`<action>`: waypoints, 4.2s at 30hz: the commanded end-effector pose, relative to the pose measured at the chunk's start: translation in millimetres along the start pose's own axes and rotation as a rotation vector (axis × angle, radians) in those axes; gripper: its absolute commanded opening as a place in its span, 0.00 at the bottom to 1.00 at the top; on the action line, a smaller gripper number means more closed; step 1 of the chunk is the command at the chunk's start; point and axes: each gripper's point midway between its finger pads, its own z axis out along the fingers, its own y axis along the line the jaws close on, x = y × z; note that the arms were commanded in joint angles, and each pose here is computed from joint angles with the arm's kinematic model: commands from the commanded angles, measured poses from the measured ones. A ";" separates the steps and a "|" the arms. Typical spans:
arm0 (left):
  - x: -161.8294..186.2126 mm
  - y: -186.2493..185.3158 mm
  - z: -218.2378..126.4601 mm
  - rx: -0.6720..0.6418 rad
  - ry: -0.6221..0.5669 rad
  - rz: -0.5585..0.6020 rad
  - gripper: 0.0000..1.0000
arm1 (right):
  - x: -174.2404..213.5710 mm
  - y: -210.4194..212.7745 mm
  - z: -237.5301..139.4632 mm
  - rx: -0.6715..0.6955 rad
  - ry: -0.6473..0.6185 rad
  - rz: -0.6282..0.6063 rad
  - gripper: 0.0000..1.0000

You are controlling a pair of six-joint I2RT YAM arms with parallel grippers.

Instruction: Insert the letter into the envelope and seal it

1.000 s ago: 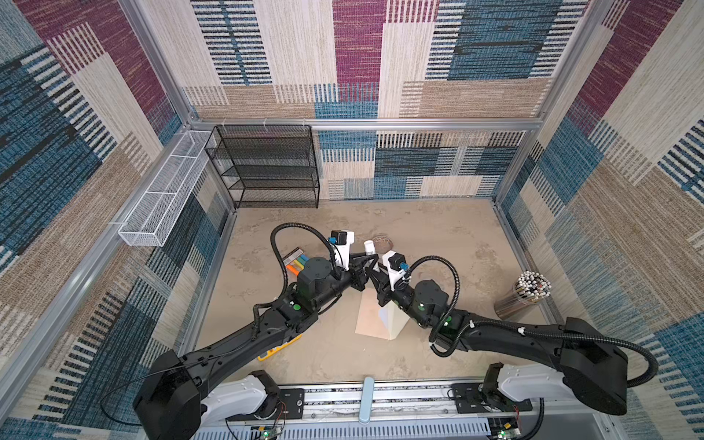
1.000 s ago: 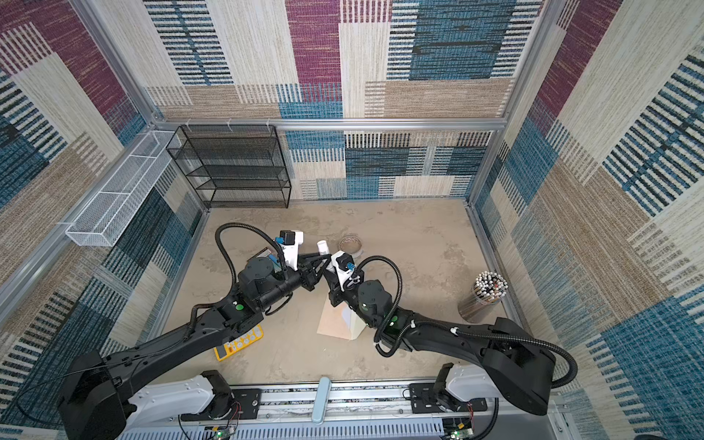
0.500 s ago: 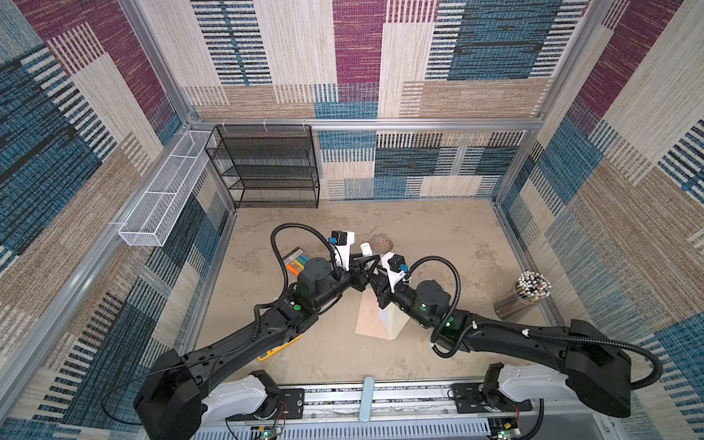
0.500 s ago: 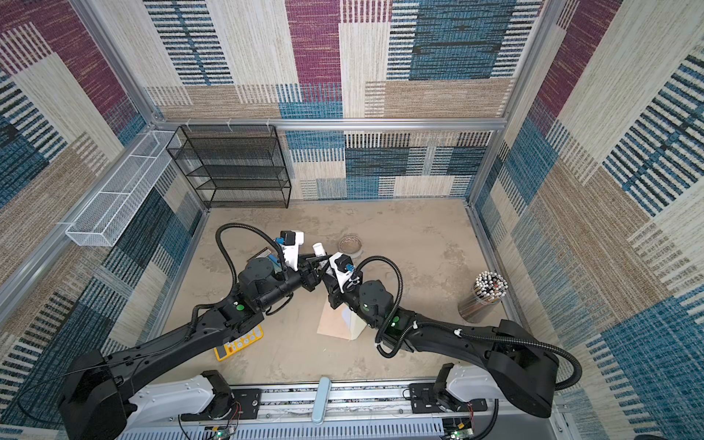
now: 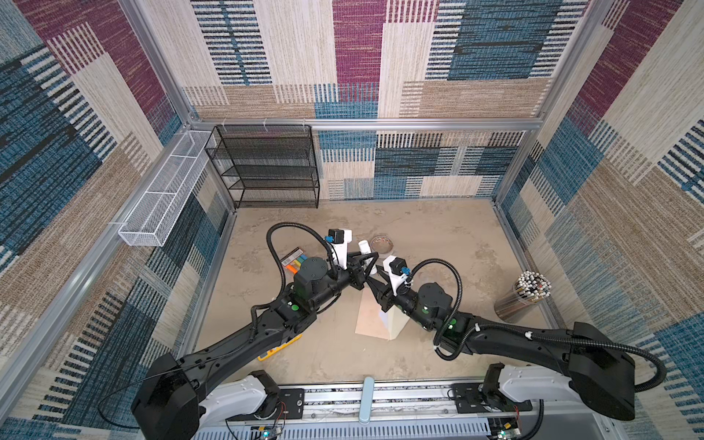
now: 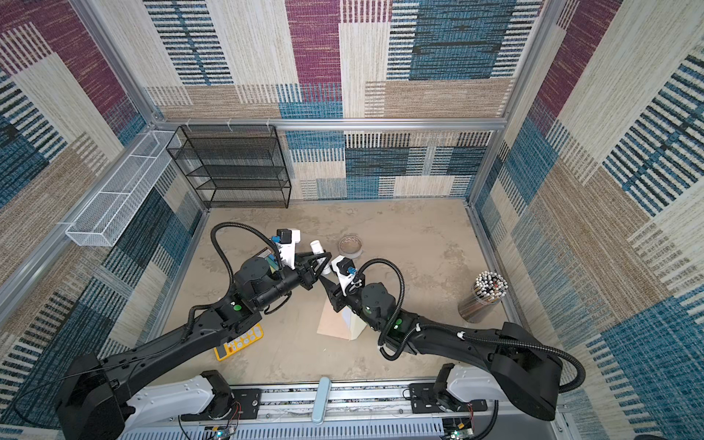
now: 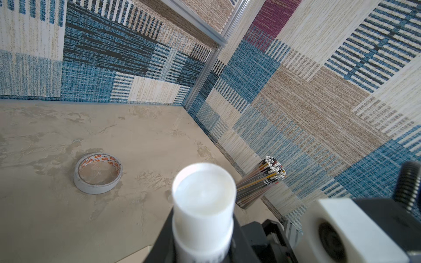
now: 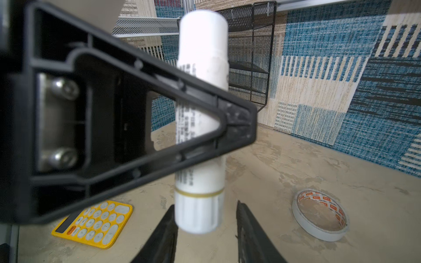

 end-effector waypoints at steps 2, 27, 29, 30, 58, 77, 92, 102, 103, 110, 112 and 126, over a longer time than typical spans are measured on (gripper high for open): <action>-4.3 -4.3 2.8 0.019 -0.006 -0.003 0.04 | -11.5 -1.0 -1.2 0.015 -0.042 -0.016 0.42; 19.1 3.5 7.4 0.075 0.089 -0.070 0.02 | -33.4 10.4 -4.7 -0.040 -0.067 -0.031 0.17; 21.7 7.9 4.4 0.064 0.089 -0.073 0.02 | -34.1 9.8 -5.3 -0.038 -0.061 -0.029 0.30; 21.2 8.7 3.1 0.061 0.083 -0.072 0.02 | -32.3 9.5 -5.4 -0.036 -0.053 -0.030 0.35; 10.8 4.5 3.0 0.075 0.043 -0.067 0.03 | -18.3 14.7 10.5 -0.033 -0.007 -0.018 0.32; 12.9 -18.5 -9.5 0.284 0.117 -0.134 0.00 | -40.9 45.2 -13.2 -0.238 -0.063 -0.086 0.13; 34.7 -41.7 -57.1 0.440 0.263 -0.013 0.00 | -51.7 82.2 -45.7 -0.665 0.033 0.020 0.12; -5.1 17.3 -52.9 0.033 0.039 0.036 0.00 | -16.8 36.9 -26.4 -0.372 0.000 -0.107 0.62; -9.4 19.4 -53.9 0.011 0.028 0.053 0.00 | -15.5 33.4 -26.2 -0.339 -0.021 -0.121 0.62; -20.7 30.1 -44.2 -0.074 0.033 0.102 0.00 | -17.4 20.2 -10.6 -0.063 -0.164 -0.176 0.60; -21.1 33.5 -41.6 -0.093 0.031 0.095 0.00 | -20.3 18.8 -4.7 -0.005 -0.191 -0.187 0.60; -21.2 34.4 -35.8 -0.131 0.038 0.073 0.00 | -22.2 25.9 42.9 0.064 -0.150 -0.225 0.50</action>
